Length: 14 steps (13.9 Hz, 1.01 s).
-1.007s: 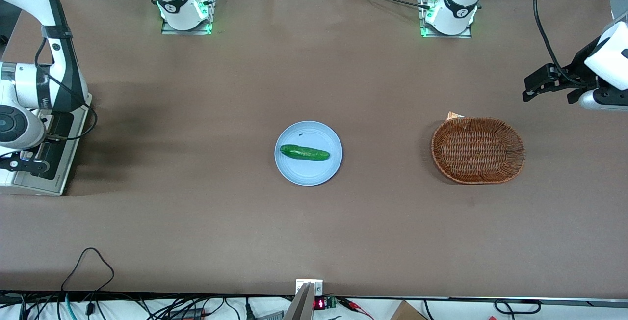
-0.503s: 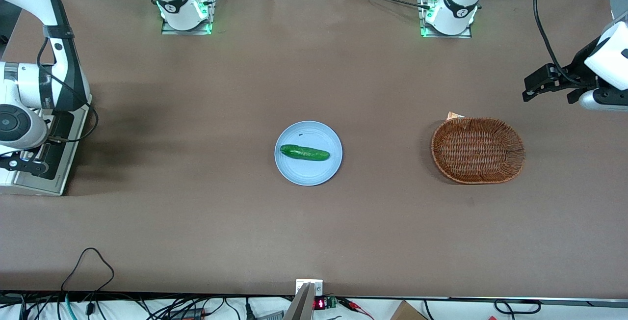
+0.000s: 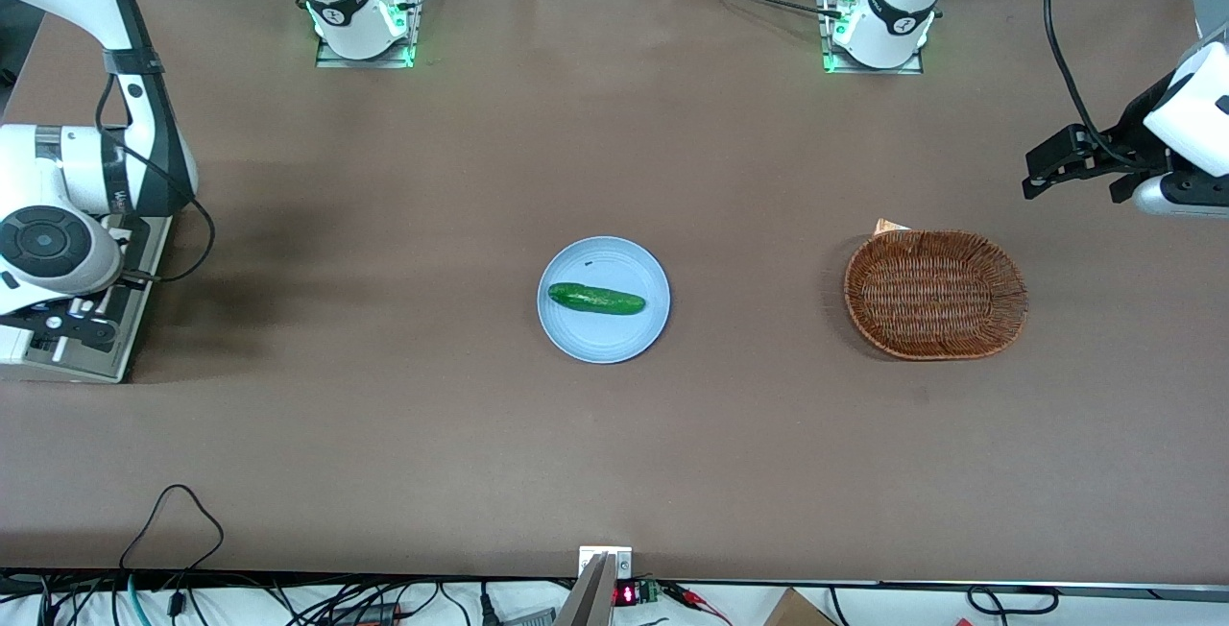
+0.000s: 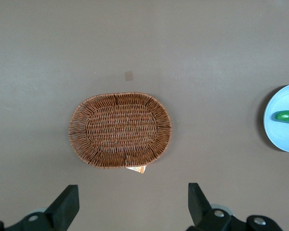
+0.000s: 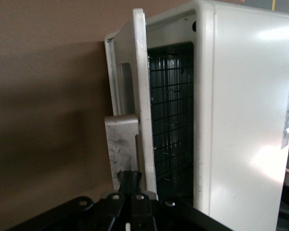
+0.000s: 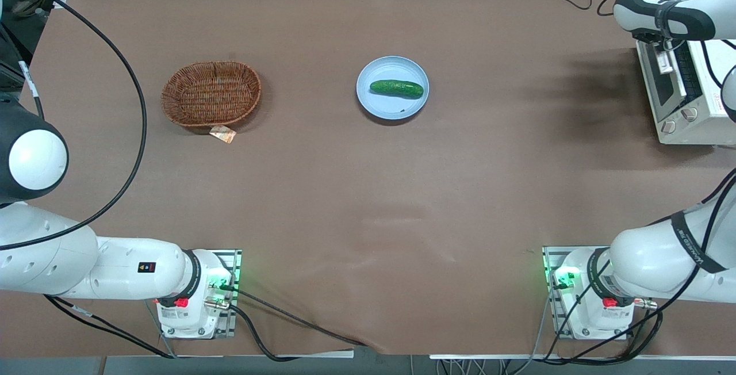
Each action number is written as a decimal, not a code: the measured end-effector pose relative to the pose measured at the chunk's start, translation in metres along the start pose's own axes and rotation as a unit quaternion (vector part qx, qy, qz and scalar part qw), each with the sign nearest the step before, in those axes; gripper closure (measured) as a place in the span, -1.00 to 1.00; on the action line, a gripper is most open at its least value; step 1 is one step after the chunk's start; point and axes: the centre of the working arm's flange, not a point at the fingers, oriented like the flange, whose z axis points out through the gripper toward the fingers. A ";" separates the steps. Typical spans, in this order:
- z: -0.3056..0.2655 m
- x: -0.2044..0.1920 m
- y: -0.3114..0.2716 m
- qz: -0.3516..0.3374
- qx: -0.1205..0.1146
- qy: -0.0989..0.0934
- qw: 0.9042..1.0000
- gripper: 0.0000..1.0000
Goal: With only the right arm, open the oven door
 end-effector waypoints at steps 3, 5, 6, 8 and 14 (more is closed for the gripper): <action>-0.001 -0.001 -0.007 0.001 0.012 0.000 1.000 0.98; -0.002 -0.001 -0.011 0.004 0.025 0.000 1.000 0.98; -0.002 -0.002 -0.016 0.003 0.031 -0.001 1.000 0.98; -0.001 -0.003 -0.028 -0.004 0.039 0.000 0.999 0.98; 0.011 -0.006 -0.065 -0.012 0.070 0.001 0.997 0.98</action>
